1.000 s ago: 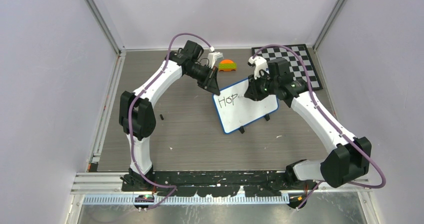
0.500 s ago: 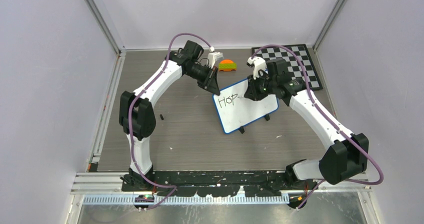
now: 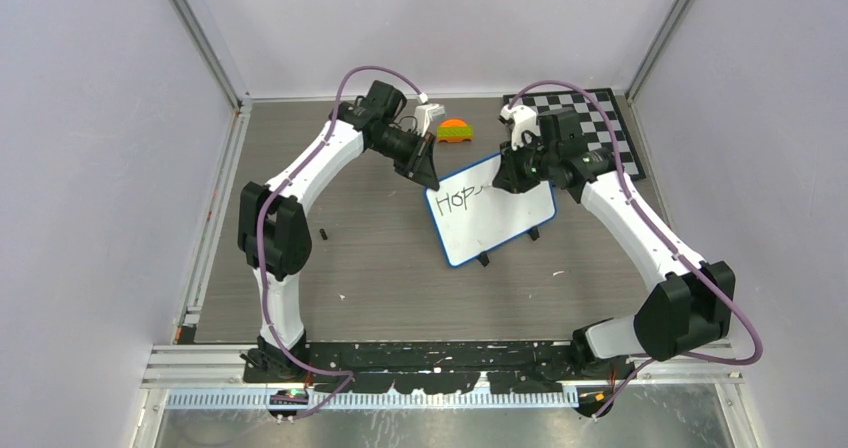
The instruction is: Write a sentence on the whiteboard
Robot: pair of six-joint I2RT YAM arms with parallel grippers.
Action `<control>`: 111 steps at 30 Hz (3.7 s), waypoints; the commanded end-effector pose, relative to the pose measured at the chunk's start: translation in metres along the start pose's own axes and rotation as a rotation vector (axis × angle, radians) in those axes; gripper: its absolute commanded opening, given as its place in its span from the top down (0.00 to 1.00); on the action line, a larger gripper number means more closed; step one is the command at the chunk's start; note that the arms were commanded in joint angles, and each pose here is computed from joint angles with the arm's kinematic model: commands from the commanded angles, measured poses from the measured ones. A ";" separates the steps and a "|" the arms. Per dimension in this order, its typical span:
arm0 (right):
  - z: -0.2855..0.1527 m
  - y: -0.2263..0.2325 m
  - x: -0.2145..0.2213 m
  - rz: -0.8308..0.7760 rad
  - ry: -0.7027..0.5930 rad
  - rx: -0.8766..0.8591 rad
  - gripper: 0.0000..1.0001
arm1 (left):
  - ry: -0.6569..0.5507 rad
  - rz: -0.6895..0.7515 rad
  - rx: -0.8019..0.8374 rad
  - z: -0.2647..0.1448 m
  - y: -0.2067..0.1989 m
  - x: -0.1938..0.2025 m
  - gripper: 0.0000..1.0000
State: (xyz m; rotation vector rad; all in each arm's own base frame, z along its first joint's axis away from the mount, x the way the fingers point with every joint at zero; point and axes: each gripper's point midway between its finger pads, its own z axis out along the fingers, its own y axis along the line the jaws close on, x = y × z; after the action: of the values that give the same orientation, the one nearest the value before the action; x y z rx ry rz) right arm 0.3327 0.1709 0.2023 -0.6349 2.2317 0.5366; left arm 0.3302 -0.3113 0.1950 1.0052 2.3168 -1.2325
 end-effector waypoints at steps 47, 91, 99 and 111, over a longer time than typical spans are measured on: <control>-0.033 0.011 -0.024 -0.026 -0.070 0.002 1.00 | 0.006 0.104 0.040 -0.010 -0.017 -0.018 0.89; -0.043 -0.013 -0.014 0.056 -0.125 -0.125 1.00 | 0.038 0.131 0.139 0.023 -0.015 -0.024 0.85; -0.049 -0.031 -0.002 0.070 -0.136 -0.137 1.00 | 0.128 0.147 0.142 0.026 -0.011 -0.015 1.00; -0.046 -0.035 0.003 0.096 -0.162 -0.105 1.00 | 0.146 0.114 0.089 0.044 -0.011 -0.014 0.99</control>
State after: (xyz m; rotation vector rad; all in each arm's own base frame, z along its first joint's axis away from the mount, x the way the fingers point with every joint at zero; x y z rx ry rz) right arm 0.3146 0.1175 0.2035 -0.5178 2.1990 0.7775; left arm 0.3427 -0.3488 0.1867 1.2618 2.2456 -1.2937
